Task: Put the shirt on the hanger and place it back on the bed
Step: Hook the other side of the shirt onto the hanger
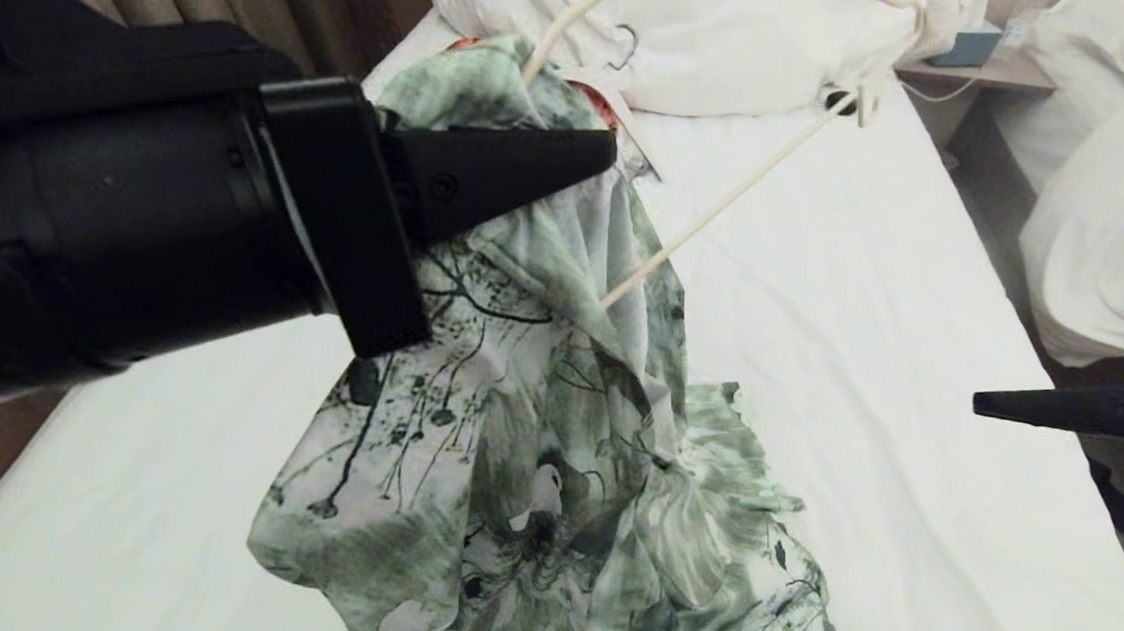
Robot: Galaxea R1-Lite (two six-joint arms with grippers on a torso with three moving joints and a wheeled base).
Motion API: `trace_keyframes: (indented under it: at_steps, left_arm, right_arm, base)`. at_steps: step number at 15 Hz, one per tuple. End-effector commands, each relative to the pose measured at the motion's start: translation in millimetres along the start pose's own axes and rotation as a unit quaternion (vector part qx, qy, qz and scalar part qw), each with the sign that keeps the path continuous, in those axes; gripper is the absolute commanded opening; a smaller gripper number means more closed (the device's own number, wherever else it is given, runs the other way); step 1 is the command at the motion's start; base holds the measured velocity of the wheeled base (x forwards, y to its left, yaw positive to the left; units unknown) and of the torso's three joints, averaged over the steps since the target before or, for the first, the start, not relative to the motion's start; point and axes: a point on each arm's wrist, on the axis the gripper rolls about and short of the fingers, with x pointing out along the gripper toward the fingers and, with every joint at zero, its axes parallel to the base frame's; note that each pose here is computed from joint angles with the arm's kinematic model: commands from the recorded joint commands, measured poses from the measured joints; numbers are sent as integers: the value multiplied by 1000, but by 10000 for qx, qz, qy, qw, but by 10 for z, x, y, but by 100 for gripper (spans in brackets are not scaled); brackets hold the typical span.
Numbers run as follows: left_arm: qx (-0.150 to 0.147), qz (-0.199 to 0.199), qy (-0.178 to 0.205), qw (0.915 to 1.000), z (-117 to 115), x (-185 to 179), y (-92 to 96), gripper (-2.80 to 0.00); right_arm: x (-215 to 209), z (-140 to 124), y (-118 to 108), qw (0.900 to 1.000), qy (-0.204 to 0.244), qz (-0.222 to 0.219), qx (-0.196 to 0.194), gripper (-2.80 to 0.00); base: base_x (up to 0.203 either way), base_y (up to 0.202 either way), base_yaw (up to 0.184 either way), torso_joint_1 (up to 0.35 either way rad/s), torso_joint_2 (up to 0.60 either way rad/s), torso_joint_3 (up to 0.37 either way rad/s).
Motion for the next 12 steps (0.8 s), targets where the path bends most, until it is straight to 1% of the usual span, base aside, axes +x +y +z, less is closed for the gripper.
trace_keyframes:
  at_steps: [1,2,3,4,6,7,8,9,11,12]
  left_arm:
    - [4,35,-126,9999,62,-45,-1,-280]
    - [3,19,-142,9999,70,-55,-4,-280]
    - [1,-3,-141,9999,70,-55,-11,-280]
    - [0,-11,-141,9999,69,-55,-14,-280]
    - [0,-13,-148,9999,73,-60,-14,-280]
    - [-1,-27,-148,9999,73,-60,-18,-280]
    - [-3,-42,-147,9999,73,-60,-24,-280]
    - [-3,-42,-147,9999,73,-60,-24,-280]
    - [-3,-35,-159,9999,78,-67,-24,-280]
    - [-3,-35,-170,9998,84,-74,-24,-280]
  right_arm:
    - [268,-17,-259,9995,220,157,192,-280]
    - [405,7,-304,9991,223,304,170,-280]
    - [523,17,-290,9985,264,470,130,-280]
    - [662,11,-270,9973,354,636,74,-280]
    - [903,12,-174,9952,518,828,-69,-280]
    - [1035,19,-115,9945,606,847,-107,-280]
    - [1186,44,-36,9944,681,812,-52,-280]
    - [1349,78,18,9950,706,703,33,-280]
    - [1578,122,104,9960,664,596,5,-280]
    - [1662,124,122,9966,673,451,126,-280]
  base:
    - [0,0,0,0,0,0]
    - [0,0,0,0,0,0]
    - [0,0,0,0,0,0]
    - [0,0,0,0,0,0]
    - [0,0,0,0,0,0]
    - [0,0,0,0,0,0]
    - [0,0,0,0,0,0]
    - [0,0,0,0,0,0]
    - [0,0,0,0,0,0]
    - [0,0,0,0,0,0]
